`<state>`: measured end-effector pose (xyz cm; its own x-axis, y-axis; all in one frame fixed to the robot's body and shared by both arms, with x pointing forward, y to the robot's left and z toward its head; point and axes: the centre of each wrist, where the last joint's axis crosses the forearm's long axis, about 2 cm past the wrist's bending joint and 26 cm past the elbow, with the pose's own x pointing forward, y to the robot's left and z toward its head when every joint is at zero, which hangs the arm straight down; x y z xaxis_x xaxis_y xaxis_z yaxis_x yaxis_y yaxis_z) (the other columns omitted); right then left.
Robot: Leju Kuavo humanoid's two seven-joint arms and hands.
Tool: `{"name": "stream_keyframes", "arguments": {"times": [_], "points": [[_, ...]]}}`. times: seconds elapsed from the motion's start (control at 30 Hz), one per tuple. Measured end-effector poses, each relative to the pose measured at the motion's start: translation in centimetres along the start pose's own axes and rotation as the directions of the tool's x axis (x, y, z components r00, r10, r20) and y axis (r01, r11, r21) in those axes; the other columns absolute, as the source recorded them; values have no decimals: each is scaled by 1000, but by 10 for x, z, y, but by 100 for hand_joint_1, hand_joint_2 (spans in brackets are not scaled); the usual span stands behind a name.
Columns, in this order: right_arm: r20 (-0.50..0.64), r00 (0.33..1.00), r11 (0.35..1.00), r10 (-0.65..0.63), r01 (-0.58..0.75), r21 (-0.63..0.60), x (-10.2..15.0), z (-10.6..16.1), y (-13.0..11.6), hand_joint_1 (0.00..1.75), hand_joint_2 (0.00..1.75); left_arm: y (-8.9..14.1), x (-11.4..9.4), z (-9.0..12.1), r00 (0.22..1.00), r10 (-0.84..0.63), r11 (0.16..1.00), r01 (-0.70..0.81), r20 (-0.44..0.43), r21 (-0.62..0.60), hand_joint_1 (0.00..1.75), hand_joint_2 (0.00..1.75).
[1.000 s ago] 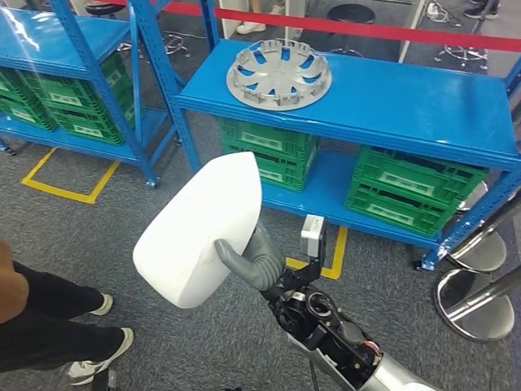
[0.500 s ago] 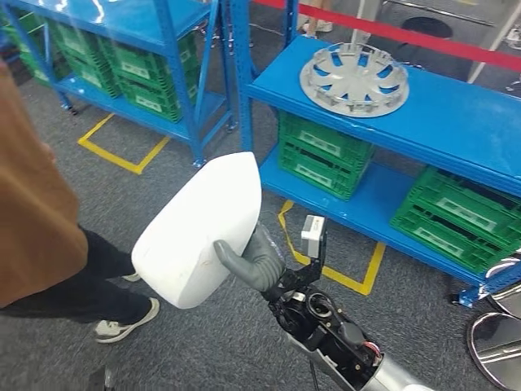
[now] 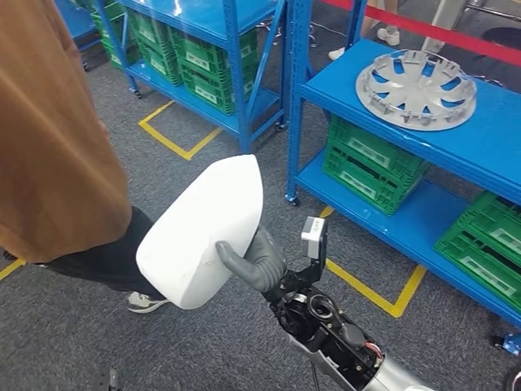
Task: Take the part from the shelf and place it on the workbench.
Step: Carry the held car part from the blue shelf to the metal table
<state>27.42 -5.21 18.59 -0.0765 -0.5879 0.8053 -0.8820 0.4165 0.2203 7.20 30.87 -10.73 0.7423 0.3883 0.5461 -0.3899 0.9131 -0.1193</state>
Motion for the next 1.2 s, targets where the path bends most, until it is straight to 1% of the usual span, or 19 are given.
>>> {"name": "stream_keyframes", "arguments": {"times": [0.33, 0.53, 0.73, 0.87, 1.2], "points": [[-12, 1000, 1000, -8, 8, 29, 1, -1, 0, 173, 175, 1, 0, 0, 1000, 12, 1000, -12, 9, 7, 0, 175], [-50, 998, 990, -32, 39, 136, 0, -3, 4, 173, 175, 2, -1, 1, 1000, 13, 1000, -13, 5, 8, 0, 175], [-96, 995, 968, 0, 24, 250, -5, -3, 12, 173, 175, 1, -2, 1, 1000, 13, 1000, -13, 4, 5, 0, 175], [-109, 994, 950, -8, 42, 310, -6, -5, 17, 173, 175, 1, -3, 1, 1000, 14, 1000, -14, 0, 6, 0, 175], [-122, 992, 919, -24, 70, 388, -9, -9, 30, 173, 175, 2, -3, 1, 1000, 15, 1000, -15, 0, 8, 0, 175]]}}
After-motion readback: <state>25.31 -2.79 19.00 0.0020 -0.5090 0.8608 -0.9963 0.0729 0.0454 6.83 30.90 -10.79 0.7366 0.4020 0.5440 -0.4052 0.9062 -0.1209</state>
